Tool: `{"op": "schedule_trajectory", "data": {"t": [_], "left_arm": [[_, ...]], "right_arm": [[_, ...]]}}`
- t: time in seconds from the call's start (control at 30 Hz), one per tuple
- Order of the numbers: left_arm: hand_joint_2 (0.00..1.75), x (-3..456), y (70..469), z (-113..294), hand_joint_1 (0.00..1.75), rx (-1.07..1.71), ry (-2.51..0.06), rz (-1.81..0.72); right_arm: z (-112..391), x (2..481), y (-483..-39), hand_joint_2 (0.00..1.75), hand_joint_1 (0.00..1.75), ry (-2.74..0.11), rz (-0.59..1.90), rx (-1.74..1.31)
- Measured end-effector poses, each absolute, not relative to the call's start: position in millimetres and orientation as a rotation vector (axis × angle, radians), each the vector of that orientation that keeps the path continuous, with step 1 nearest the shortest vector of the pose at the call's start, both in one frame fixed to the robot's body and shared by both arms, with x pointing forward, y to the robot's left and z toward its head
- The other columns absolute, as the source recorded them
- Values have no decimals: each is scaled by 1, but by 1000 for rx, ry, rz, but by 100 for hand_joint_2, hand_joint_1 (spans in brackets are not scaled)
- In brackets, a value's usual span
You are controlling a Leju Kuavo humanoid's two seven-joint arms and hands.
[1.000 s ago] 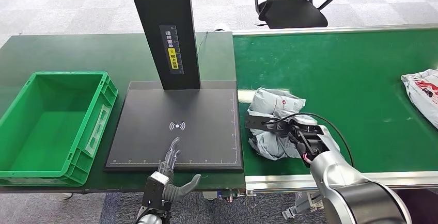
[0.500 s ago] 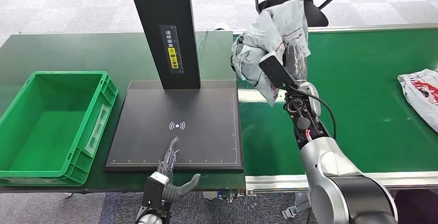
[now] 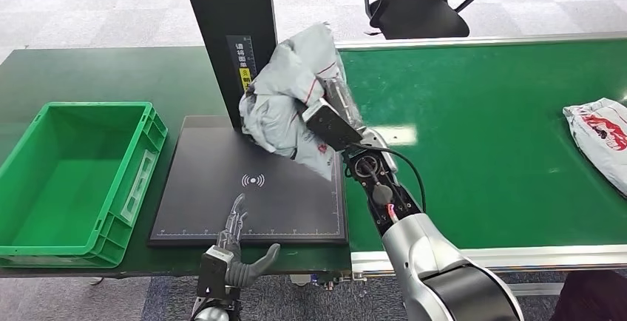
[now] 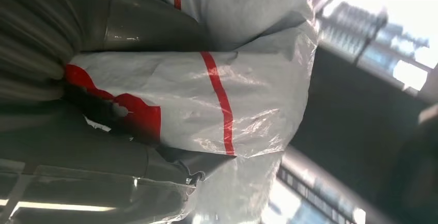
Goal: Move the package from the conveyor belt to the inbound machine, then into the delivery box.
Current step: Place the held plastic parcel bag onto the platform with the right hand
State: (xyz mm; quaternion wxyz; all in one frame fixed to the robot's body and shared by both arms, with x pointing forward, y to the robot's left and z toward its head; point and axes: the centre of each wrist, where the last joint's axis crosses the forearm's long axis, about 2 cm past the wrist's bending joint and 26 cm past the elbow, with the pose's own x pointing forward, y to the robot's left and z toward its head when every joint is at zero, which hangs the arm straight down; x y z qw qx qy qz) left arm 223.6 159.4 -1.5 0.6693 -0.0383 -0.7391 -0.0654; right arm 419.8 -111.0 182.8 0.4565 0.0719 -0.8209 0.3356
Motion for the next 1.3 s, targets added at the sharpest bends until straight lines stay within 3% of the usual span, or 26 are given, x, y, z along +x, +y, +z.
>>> {"op": "schedule_trajectory", "data": {"t": [0.13,0.33,0.4,0.47,0.53,0.73,0.9,1.1,1.3], "left_arm": [[175,218,163,11,0,-52,-1738,-105],[175,202,172,35,0,52,-1853,-27],[175,198,175,44,0,105,-1889,15],[175,197,177,56,0,173,-1931,61],[175,196,179,68,0,252,-1977,91],[175,192,182,99,0,467,-2104,140],[175,187,183,107,0,510,-2145,122],[175,186,181,106,0,490,-2164,5],[175,187,175,93,0,505,-2066,-229]], "right_arm": [[168,401,-83,175,175,-1787,993,426],[146,379,-65,175,175,-1481,1155,526],[142,376,-63,175,131,-1427,1183,527],[138,373,-63,175,44,-1386,1208,512],[134,371,-63,175,0,-1378,1220,470],[125,371,-73,175,0,-1557,1101,265],[97,353,-92,175,0,-1797,733,303],[52,264,-111,175,0,-1899,258,286],[64,185,-131,175,0,-1999,40,84]]}}
